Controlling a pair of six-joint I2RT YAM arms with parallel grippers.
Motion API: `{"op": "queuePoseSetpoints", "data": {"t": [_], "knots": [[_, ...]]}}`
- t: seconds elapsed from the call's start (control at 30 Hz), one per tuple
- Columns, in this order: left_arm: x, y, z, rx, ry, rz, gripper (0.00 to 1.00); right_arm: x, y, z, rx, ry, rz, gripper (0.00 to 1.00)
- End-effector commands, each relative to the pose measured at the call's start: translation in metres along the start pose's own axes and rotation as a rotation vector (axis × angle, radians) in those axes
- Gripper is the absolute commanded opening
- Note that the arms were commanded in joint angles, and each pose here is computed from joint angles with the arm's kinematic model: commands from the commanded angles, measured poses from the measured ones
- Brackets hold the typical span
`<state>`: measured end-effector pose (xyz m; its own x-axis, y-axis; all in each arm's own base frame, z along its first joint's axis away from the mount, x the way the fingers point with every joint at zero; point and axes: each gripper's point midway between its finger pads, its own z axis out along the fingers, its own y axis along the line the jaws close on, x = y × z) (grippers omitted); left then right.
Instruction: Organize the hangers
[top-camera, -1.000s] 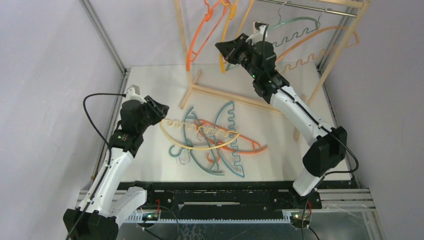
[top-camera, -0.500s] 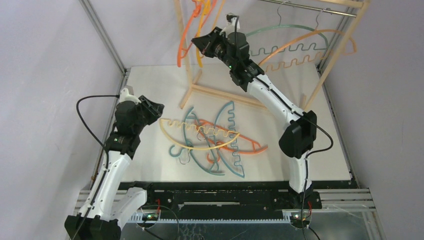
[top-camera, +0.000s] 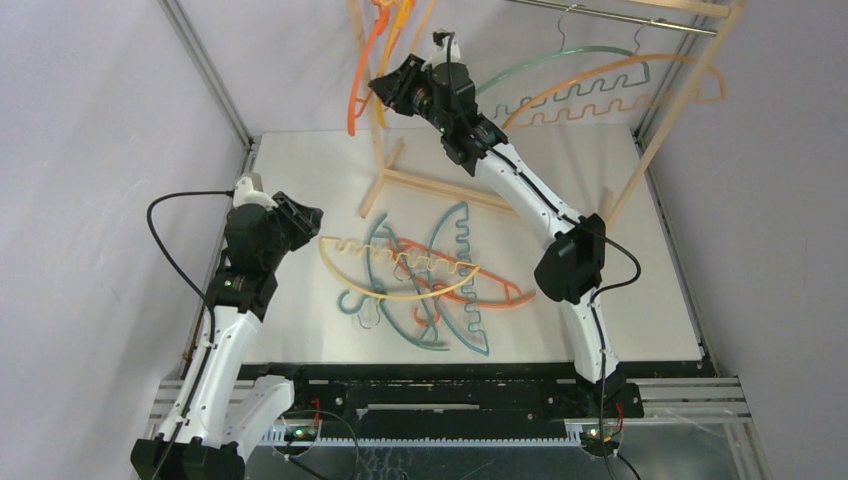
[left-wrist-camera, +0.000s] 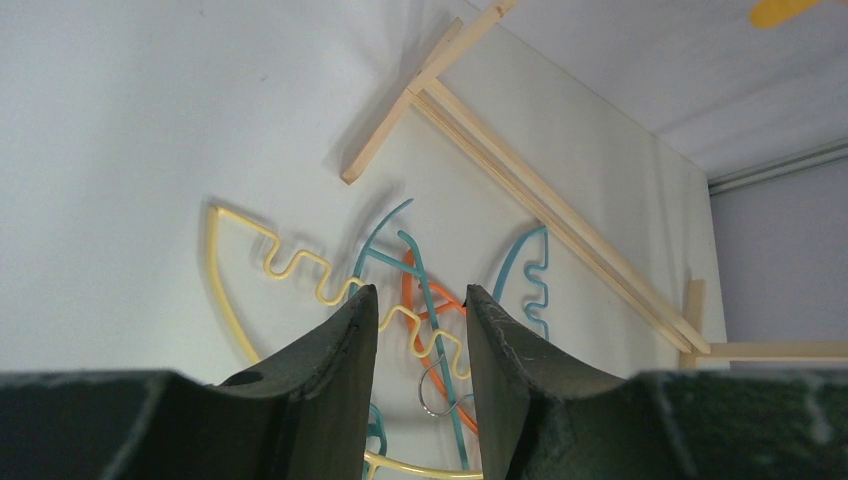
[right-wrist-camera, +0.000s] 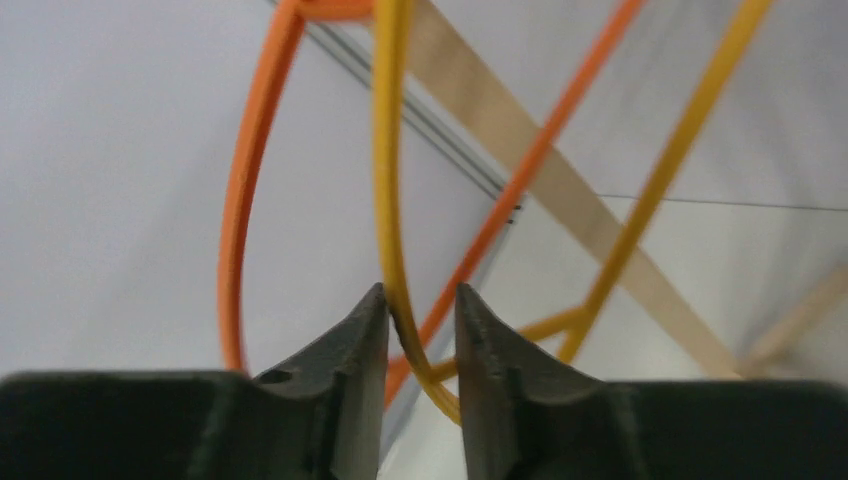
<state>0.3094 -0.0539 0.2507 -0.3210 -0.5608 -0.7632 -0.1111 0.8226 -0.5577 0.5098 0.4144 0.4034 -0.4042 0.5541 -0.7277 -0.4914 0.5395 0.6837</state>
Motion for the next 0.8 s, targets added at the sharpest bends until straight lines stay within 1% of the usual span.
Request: {"op": "queuePoseSetpoints", "data": {"t": [0.0,0.1,0.2,0.37,0.57,0.7,0.77], "knots": [[-0.008,-0.001,0.0,0.006,-0.025,0.019,0.43,0.008,-0.015,-0.015,0.112,0.029,-0.023,0.43],[-0.007,-0.001,0.002,0.005,-0.022,0.018,0.44,0.002,-0.011,-0.029,0.125,0.016,-0.046,0.52],[-0.004,0.002,0.004,-0.002,-0.014,0.023,0.44,-0.003,-0.003,-0.047,0.133,0.009,-0.067,0.58],[0.002,0.005,0.009,-0.009,0.005,0.026,0.44,-0.018,0.028,-0.088,0.095,-0.031,-0.129,0.62],[0.008,0.009,0.016,-0.016,0.022,0.017,0.45,-0.034,0.059,-0.137,0.067,-0.075,-0.22,0.64],[0.014,0.009,0.023,-0.015,0.047,-0.009,0.46,-0.038,0.075,-0.166,0.049,-0.084,-0.305,0.66],[0.018,0.008,0.026,-0.008,0.062,-0.027,0.5,-0.04,0.085,-0.18,0.026,-0.088,-0.344,0.66]]}}
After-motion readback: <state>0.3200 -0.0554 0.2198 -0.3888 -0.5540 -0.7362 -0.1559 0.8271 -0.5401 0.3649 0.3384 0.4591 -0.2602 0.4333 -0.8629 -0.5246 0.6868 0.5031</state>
